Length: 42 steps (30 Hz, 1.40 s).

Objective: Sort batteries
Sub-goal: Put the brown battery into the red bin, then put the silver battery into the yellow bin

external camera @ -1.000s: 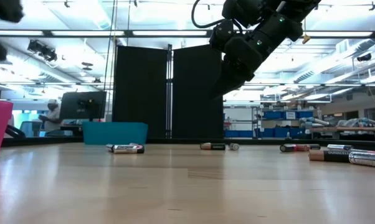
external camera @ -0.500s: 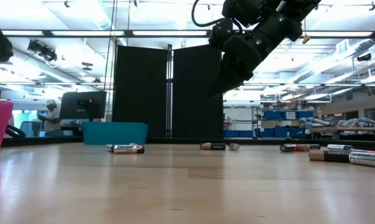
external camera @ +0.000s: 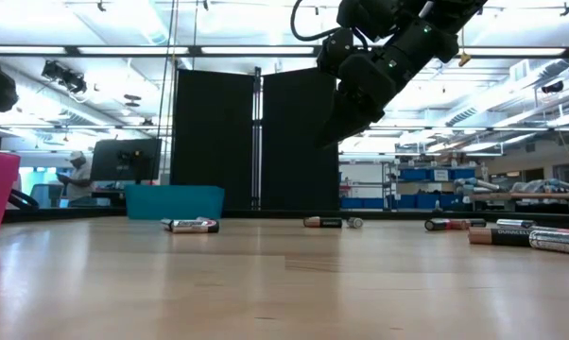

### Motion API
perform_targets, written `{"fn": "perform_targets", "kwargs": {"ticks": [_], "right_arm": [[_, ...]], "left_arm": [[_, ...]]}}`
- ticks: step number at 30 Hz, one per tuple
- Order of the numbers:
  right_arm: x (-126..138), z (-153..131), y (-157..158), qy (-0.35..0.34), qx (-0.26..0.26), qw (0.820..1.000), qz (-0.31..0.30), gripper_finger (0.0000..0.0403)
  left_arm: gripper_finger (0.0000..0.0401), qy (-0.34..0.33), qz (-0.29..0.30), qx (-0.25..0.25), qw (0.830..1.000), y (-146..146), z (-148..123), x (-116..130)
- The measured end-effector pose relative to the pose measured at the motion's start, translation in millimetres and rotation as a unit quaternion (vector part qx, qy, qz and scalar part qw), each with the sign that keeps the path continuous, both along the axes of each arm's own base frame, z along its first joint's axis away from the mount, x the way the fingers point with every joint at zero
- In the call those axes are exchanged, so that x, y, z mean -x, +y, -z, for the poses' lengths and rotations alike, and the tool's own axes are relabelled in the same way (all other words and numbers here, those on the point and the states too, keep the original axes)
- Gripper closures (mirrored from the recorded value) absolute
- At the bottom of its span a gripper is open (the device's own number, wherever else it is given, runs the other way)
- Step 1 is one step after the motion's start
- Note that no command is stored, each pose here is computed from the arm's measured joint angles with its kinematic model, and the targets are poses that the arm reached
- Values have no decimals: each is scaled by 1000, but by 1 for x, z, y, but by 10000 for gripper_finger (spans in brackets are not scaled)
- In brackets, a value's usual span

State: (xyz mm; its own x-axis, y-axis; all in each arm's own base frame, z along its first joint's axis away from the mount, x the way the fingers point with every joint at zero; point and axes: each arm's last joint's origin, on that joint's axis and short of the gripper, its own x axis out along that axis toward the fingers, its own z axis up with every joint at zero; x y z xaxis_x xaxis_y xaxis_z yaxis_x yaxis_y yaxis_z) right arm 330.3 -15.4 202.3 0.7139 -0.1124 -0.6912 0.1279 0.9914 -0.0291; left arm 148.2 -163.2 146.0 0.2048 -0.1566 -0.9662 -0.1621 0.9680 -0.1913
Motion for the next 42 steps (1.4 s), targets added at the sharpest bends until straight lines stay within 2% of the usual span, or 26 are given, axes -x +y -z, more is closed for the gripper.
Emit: {"fn": "perform_targets", "kwargs": {"ticks": [7,16,19,24,27,31,35,42], "right_arm": [[0,0,0,0,0,1000,0,385],[0,0,0,1,3,1000,-3,370],[0,0,0,3,5,1000,-10,370],[0,1,5,6,14,999,-29,393],[1,-2,9,5,22,999,-44,394],[5,-9,13,-2,28,998,-54,392],[7,-7,14,13,39,998,-45,396],[17,19,9,-12,28,999,-26,396]], "left_arm": [[287,25,-2,16,1000,-3,-4,0],[282,46,0,-27,999,-7,-37,-5],[293,35,-5,-59,998,-6,-46,-6],[356,-21,-8,-90,996,0,-58,-8],[392,-50,-11,-98,994,8,-68,-6],[392,-114,-25,-117,986,20,-79,-4],[397,-172,-35,-128,976,32,-78,-3],[399,-292,-35,-143,945,48,-68,-13]]}}
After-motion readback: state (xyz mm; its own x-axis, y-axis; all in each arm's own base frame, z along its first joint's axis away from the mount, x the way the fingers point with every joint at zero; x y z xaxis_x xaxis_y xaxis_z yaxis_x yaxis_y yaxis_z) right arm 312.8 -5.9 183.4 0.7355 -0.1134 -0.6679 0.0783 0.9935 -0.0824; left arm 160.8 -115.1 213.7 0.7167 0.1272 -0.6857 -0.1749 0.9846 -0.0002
